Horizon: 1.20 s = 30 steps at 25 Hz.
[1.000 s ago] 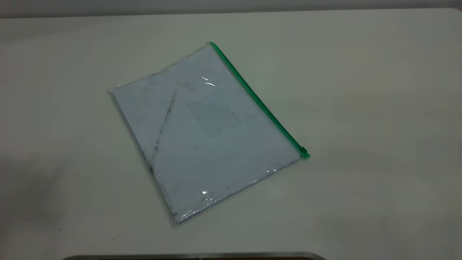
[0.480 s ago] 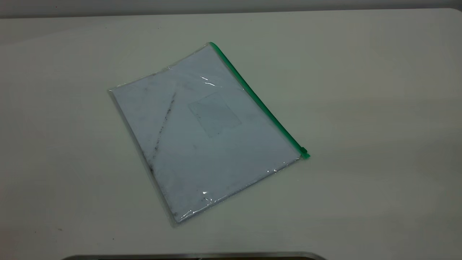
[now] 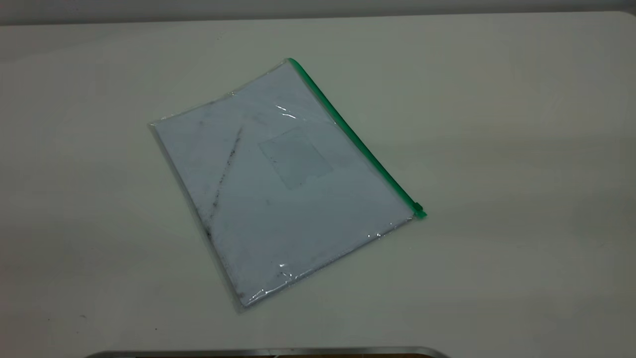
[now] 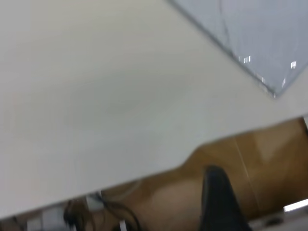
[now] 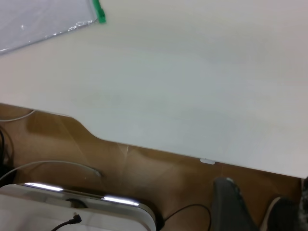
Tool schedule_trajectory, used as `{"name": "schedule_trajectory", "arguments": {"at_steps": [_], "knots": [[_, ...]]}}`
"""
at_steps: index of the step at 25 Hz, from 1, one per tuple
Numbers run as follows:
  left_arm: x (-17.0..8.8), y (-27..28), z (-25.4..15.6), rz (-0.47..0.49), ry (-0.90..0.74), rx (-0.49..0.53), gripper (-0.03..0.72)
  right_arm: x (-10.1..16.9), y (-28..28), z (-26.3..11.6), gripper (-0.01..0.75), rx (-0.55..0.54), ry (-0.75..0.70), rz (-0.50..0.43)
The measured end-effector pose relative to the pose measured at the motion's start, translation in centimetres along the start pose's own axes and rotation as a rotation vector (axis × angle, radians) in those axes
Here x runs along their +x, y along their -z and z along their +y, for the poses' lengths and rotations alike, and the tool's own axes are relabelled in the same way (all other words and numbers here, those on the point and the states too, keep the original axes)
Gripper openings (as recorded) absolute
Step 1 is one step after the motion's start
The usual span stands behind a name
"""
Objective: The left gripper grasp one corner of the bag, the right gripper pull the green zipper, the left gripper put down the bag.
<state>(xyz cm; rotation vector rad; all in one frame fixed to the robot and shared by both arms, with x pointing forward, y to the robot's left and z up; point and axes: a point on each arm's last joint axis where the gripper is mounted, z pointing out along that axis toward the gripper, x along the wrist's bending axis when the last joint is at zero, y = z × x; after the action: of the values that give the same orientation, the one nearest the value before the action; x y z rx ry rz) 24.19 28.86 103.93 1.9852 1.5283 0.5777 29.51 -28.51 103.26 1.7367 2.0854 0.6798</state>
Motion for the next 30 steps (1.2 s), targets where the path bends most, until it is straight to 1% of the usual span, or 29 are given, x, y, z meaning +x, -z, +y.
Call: {"name": "schedule_trajectory", "arguments": {"at_steps": [3, 6, 9, 13, 14, 15, 21, 30], "knots": [[-0.3, 0.8, -0.9, 0.012, -0.01, -0.084, 0.497, 0.0, 0.1, -0.1, 0.389, -0.01, 0.001, -0.001], [-0.4, 1.2, -1.6, 0.021, -0.017, -0.142, 0.497, 0.0, 0.9, -0.6, 0.389, -0.077, -0.009, -0.018], [-0.5, 1.5, -1.9, 0.026, -0.022, -0.172, 0.497, 0.2, 2.3, -1.9, 0.389, -0.203, -0.007, -0.043], [-0.5, 1.5, -1.9, 0.026, -0.022, -0.174, 0.497, 0.7, 4.1, -4.1, 0.389, -0.386, 0.015, -0.06], [-0.5, 1.5, -1.9, 0.026, -0.022, -0.174, 0.497, 0.8, 4.3, -4.5, 0.389, -0.412, 0.018, -0.062], [-0.5, 1.5, -1.9, 0.026, -0.022, -0.174, 0.497, 0.8, 4.4, -4.8, 0.389, -0.426, 0.02, -0.063], [-0.6, 1.4, -1.9, 0.06, 0.009, -0.173, 0.496, 0.8, 4.4, -5.0, 0.389, -0.425, 0.021, -0.063], [-0.6, 1.4, -1.9, 0.061, 0.011, -0.173, 0.496, 0.8, 4.4, -5.0, 0.389, -0.425, 0.021, -0.063]]}}
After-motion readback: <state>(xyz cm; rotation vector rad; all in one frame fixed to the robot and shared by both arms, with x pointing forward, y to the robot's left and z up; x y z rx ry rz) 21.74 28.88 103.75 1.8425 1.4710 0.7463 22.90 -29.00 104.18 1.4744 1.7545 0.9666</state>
